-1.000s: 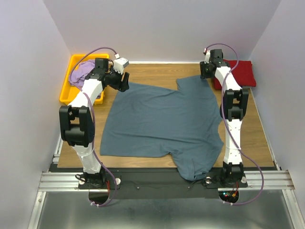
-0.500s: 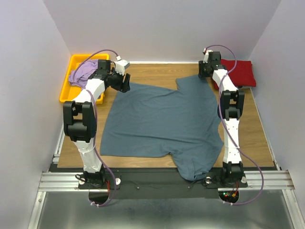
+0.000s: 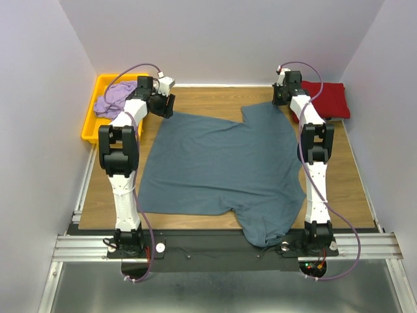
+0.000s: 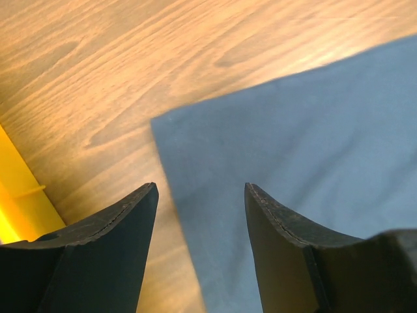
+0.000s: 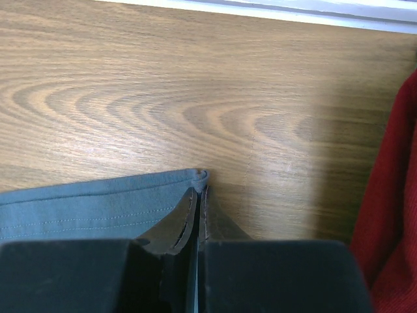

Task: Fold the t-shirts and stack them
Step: Flatten the tshirt out

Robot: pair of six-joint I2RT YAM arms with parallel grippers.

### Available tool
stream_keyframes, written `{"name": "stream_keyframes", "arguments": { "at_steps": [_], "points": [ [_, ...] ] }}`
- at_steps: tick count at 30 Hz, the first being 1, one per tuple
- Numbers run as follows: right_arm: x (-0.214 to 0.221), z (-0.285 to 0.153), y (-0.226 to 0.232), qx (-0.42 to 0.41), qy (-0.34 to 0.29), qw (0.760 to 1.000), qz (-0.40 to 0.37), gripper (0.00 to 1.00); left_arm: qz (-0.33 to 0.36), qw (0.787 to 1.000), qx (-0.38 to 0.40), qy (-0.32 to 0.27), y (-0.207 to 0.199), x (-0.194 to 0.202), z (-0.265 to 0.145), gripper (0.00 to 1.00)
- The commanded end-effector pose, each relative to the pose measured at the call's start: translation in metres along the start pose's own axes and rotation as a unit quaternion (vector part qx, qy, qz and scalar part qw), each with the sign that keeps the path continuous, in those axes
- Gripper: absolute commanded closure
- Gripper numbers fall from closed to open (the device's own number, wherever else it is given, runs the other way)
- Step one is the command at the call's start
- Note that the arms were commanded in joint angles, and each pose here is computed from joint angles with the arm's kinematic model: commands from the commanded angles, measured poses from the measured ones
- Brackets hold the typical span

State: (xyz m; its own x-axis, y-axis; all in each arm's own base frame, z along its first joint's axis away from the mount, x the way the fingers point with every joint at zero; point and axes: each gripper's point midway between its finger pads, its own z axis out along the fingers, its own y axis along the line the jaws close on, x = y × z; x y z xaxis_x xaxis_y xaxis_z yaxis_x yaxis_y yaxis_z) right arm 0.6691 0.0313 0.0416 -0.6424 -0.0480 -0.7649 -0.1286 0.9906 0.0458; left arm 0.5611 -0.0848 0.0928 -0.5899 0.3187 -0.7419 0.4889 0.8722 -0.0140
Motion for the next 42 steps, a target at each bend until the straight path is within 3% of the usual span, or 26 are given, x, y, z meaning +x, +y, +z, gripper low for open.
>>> {"name": "stream_keyframes", "arguments": {
  "at_steps": [1,11,23,29,35,42],
  "points": [
    [-0.018,-0.01,-0.002,-0.002,-0.02,1.0,-0.012,0.99,0.016,0.999,-0.027,-0.035,0.022,-0.03,-0.001,0.34],
    [-0.038,-0.018,-0.001,-0.005,-0.045,0.999,-0.013,0.99,0.01,0.999,0.0,-0.041,0.032,-0.03,0.033,0.38],
    [-0.051,-0.028,0.004,-0.013,-0.058,0.998,-0.017,0.99,0.01,0.999,0.044,-0.021,0.031,-0.016,0.059,0.51],
    [-0.06,-0.029,0.003,-0.012,-0.07,0.997,-0.017,0.99,0.005,0.998,0.062,-0.02,0.029,-0.011,0.06,0.68],
    [-0.083,-0.028,-0.002,0.001,-0.109,0.994,-0.019,0.99,-0.006,0.997,0.058,-0.048,0.038,-0.023,0.056,0.98],
    [-0.131,-0.05,0.003,-0.008,-0.181,0.983,-0.023,0.99,-0.01,0.996,0.05,-0.079,0.05,-0.037,0.043,1.0]
  ]
}}
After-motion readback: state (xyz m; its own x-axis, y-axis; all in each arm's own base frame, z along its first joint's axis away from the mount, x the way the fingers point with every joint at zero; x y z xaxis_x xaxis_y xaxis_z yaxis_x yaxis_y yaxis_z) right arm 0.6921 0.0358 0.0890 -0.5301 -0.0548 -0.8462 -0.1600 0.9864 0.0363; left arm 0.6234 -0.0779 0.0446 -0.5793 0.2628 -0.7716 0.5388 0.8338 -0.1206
